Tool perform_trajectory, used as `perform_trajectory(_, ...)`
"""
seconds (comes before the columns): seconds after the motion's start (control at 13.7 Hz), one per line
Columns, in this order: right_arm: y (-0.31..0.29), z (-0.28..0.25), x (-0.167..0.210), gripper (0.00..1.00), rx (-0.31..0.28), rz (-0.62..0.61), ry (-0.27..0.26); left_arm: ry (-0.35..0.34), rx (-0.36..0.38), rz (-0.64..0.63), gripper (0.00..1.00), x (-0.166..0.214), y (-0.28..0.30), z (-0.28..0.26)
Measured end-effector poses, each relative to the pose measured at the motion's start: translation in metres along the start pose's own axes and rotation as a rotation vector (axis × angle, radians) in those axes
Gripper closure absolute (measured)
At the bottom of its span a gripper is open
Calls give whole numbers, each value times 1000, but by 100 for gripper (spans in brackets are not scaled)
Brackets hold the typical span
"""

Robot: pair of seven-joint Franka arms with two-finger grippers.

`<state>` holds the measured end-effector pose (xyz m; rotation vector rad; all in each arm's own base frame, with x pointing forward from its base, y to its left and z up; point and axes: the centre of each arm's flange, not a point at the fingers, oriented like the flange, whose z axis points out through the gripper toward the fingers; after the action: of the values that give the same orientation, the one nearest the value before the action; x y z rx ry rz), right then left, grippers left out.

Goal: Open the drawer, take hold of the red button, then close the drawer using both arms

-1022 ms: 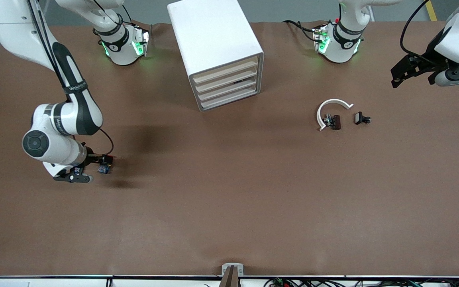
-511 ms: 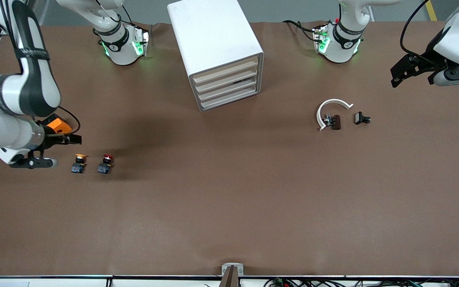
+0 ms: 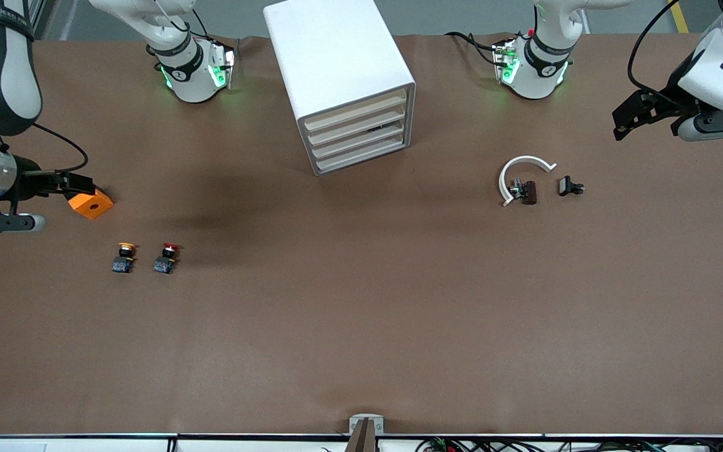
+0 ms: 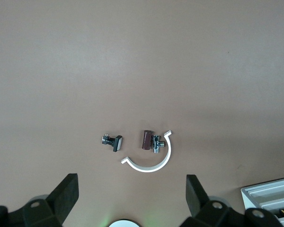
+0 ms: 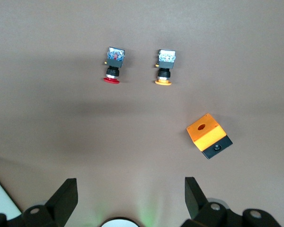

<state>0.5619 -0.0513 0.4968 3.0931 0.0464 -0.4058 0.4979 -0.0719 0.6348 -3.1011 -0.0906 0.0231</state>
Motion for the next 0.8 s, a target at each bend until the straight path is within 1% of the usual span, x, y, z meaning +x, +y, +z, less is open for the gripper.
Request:
perform_trajectory(0.29,1,-29,-7,0,-1,2,6,-4,0,-3,0,2,-1,2)
perform_trajectory(0.51,-1,-49,-9,0,-4,1,37,-4,0,-5,0,2,-3,2)
perform_trajectory(0.66,-3,-62,-14,0,-5,-2,34,-4,0,-9,0,2,-5,2)
perform_trajectory(0.8,-2,-74,-17,0,-6,0,45,-3,-1,-14,0,3,-7,2)
